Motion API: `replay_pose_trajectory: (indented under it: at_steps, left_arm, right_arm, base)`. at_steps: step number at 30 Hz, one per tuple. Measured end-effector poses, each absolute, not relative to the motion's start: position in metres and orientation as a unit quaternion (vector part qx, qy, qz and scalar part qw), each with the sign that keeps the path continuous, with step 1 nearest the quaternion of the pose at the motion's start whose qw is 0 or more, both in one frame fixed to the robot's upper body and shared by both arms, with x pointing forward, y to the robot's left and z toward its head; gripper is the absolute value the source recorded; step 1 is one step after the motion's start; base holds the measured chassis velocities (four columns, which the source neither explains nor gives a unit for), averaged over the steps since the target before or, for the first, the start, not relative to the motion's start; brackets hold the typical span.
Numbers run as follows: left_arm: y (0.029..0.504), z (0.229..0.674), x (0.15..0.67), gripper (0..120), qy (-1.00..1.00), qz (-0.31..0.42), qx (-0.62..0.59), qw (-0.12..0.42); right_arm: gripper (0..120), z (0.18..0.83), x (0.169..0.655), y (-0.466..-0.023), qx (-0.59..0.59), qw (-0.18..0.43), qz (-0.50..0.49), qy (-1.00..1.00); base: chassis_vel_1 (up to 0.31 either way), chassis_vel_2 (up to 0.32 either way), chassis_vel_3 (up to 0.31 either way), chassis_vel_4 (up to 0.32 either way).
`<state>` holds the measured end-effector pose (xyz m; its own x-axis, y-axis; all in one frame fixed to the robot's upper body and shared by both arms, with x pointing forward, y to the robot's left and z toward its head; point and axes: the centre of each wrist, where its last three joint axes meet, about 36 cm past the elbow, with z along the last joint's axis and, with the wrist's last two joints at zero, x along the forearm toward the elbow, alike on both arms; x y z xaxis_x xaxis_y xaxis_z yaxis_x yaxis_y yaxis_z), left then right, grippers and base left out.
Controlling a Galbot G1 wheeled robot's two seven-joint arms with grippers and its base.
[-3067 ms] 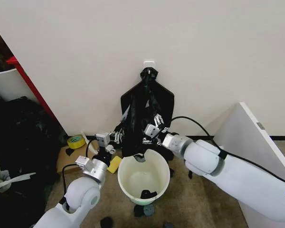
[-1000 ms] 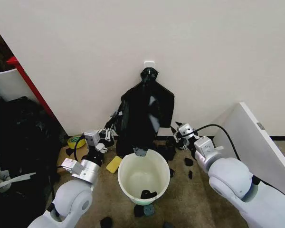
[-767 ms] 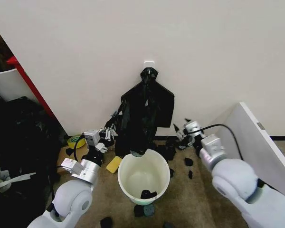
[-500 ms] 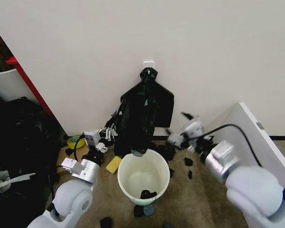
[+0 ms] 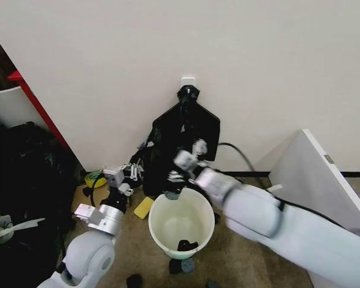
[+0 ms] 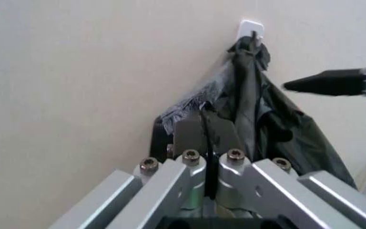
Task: Place the garbage bag over the trash bin.
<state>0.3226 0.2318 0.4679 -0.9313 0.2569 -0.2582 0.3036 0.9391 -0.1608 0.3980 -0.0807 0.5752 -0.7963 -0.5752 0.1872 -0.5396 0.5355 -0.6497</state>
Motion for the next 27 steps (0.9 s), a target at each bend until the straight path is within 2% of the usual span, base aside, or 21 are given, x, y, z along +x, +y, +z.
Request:
replay_pose_trajectory:
  at_steps: [7, 13, 17, 19, 25, 27]
  left_arm:
    - [0.230, 0.467, 0.321, 0, 0.977, -0.101, 0.144, 0.120]
    - [0.229, 0.467, 0.321, 0, 0.977, -0.102, 0.145, 0.122]
    - [0.229, 0.469, 0.321, 0, 0.976, -0.103, 0.147, 0.124]
    - [0.229, 0.469, 0.321, 0, 0.976, -0.104, 0.147, 0.124]
    - [0.228, 0.470, 0.321, 0, 0.975, -0.106, 0.148, 0.126]
    - [0.227, 0.471, 0.321, 0, 0.975, -0.107, 0.148, 0.127]
  right_arm:
    - [100, 0.558, 0.410, -0.087, -0.291, 0.032, -0.434, 0.852]
    - [98, 0.549, 0.412, -0.093, -0.289, 0.020, -0.447, 0.846]
    - [83, 0.539, 0.413, -0.096, -0.290, 0.002, -0.448, 0.846]
    - [80, 0.537, 0.413, -0.096, -0.289, -0.003, -0.446, 0.847]
    - [54, 0.527, 0.421, -0.087, -0.263, -0.014, -0.427, 0.865]
    - [50, 0.525, 0.423, -0.087, -0.259, -0.016, -0.428, 0.866]
  base:
    - [0.000, 0.000, 0.000, 0.000]
    - [0.000, 0.000, 0.000, 0.000]
    - [0.000, 0.000, 0.000, 0.000]
    - [0.000, 0.000, 0.000, 0.000]
    - [0.000, 0.000, 0.000, 0.000]
    - [0.000, 0.000, 0.000, 0.000]
